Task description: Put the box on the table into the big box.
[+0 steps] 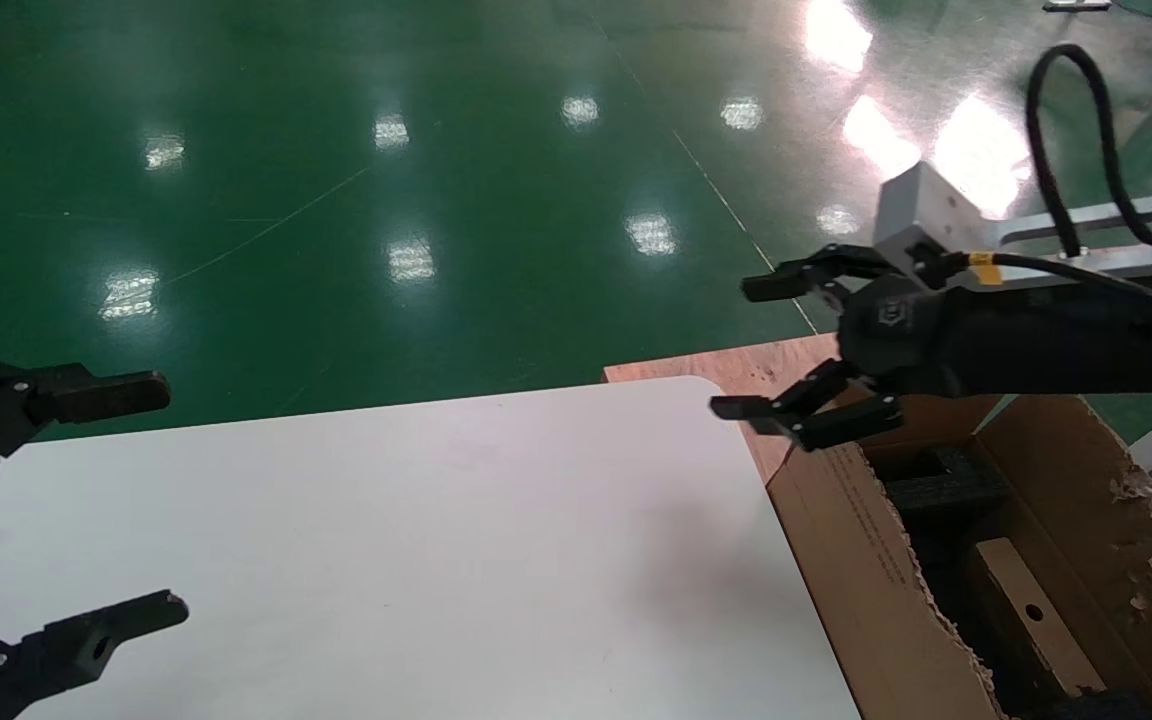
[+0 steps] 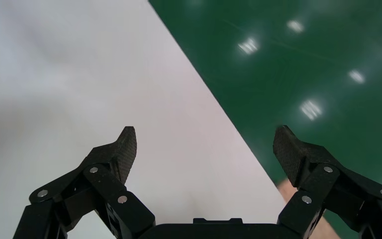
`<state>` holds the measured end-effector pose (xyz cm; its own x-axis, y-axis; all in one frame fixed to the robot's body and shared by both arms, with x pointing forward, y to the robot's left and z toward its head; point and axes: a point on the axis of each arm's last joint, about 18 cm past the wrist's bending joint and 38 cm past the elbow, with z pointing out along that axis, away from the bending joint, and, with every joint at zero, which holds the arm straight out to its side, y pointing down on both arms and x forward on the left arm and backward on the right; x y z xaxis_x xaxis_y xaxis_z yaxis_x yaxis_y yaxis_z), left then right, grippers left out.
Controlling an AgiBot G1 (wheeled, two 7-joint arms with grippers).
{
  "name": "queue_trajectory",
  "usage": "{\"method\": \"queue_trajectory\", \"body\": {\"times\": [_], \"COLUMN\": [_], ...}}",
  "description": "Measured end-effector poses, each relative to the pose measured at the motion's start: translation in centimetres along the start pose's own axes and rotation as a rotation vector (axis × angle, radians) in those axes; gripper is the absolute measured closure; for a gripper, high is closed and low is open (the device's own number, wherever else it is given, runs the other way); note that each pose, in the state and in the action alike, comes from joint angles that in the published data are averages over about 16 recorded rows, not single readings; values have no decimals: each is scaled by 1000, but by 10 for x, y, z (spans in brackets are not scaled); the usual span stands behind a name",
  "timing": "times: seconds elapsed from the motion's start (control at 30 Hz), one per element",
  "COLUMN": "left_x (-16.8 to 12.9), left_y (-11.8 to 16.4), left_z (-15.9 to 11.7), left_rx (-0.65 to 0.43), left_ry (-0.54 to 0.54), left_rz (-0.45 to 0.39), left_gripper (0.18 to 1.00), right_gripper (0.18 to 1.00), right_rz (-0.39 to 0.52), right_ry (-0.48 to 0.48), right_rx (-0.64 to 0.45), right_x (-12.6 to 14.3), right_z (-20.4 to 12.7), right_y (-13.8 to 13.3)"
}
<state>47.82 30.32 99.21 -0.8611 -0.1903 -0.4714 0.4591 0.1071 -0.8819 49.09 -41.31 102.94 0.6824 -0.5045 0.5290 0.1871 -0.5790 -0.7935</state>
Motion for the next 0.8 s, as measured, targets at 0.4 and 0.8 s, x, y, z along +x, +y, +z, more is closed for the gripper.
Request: {"method": "queue_trajectory", "body": {"times": [0.4,0.8], "left_x": [0,0], "left_y": [0,0], "left_z": [0,0], "left_rx": [0,0], "left_ry": [0,0], "left_rz": [0,0], "left_gripper": [184,184], "right_gripper": [178,178], "right_rz": [-63,-71], "right_ry": [-186,-308], "right_rx": [148,308], "right_x": [-26,-53], "right_z": [43,66], "right_y": [-35,-49]}}
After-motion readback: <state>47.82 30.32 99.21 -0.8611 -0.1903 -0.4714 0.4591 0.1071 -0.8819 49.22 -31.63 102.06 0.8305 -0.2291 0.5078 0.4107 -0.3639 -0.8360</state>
